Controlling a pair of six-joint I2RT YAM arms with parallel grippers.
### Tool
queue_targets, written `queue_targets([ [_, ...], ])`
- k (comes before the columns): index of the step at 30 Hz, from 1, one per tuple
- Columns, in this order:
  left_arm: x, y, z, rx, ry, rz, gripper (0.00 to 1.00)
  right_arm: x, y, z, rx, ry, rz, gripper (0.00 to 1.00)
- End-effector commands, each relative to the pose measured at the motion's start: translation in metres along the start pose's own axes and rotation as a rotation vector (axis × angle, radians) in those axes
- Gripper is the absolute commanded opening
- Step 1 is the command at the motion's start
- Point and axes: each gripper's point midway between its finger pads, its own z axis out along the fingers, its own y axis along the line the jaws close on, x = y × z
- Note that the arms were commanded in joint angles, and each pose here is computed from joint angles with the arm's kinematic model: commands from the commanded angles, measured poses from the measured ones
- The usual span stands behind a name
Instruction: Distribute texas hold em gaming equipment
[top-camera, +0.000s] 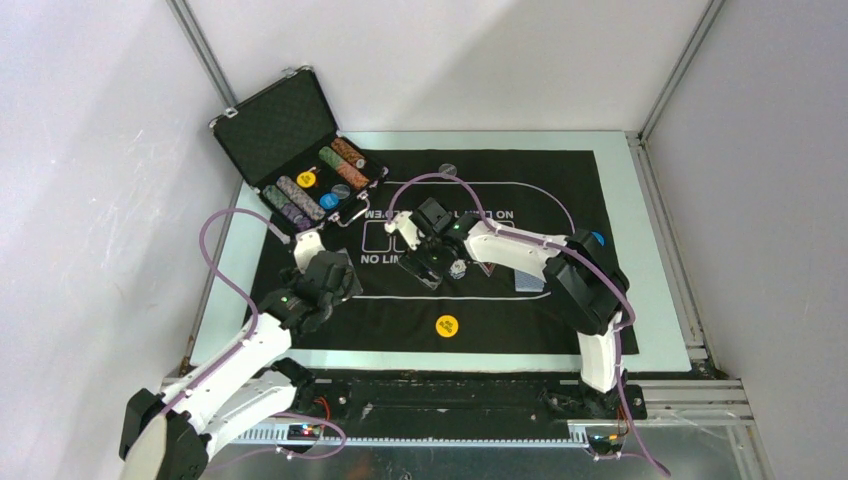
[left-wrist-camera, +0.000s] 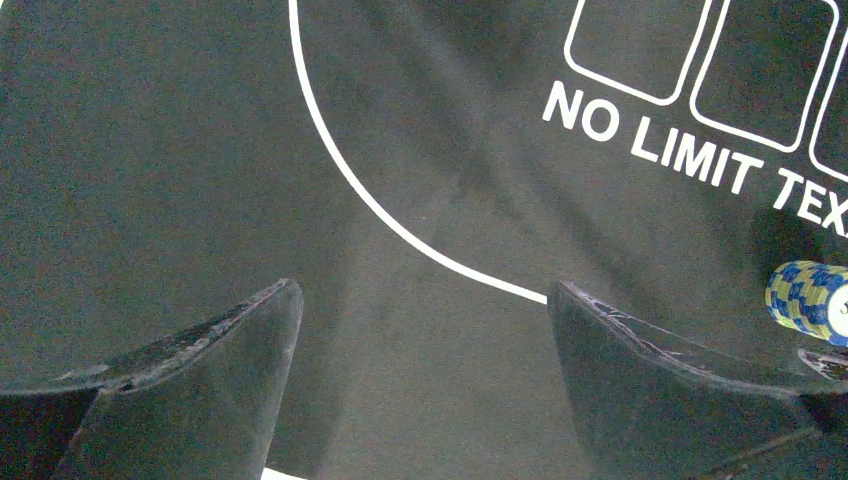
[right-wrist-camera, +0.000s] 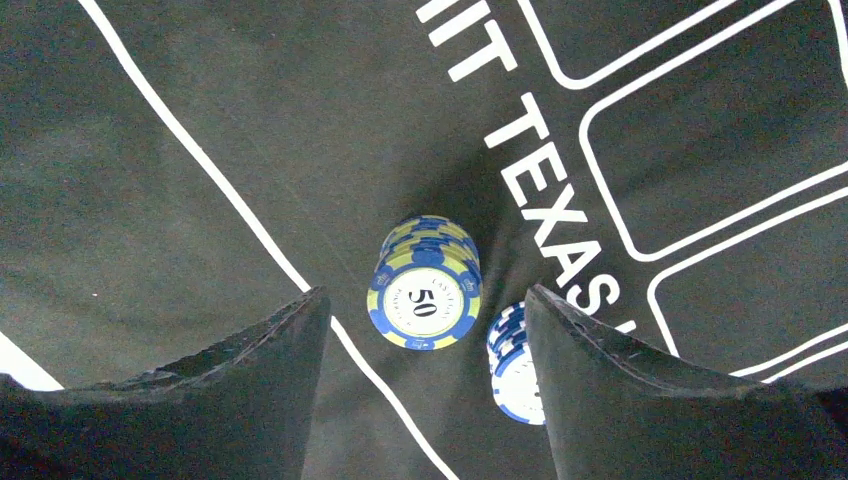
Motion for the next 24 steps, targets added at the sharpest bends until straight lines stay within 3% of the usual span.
queue_targets([
  [1,-0.006,0.002,0.001,-0.021,-0.026,-0.036,1.00,-0.014,0.001,-0.003,0.022,-0.017,0.037,0.72],
  [13,-0.006,0.000,0.001,-0.014,-0.018,-0.033,1.00,-0.010,0.000,0.005,0.056,0.016,0.066,0.57],
  [24,-0.005,0.000,0.001,-0.012,-0.017,-0.030,1.00,-0.009,-0.004,0.011,0.075,0.024,0.071,0.57],
])
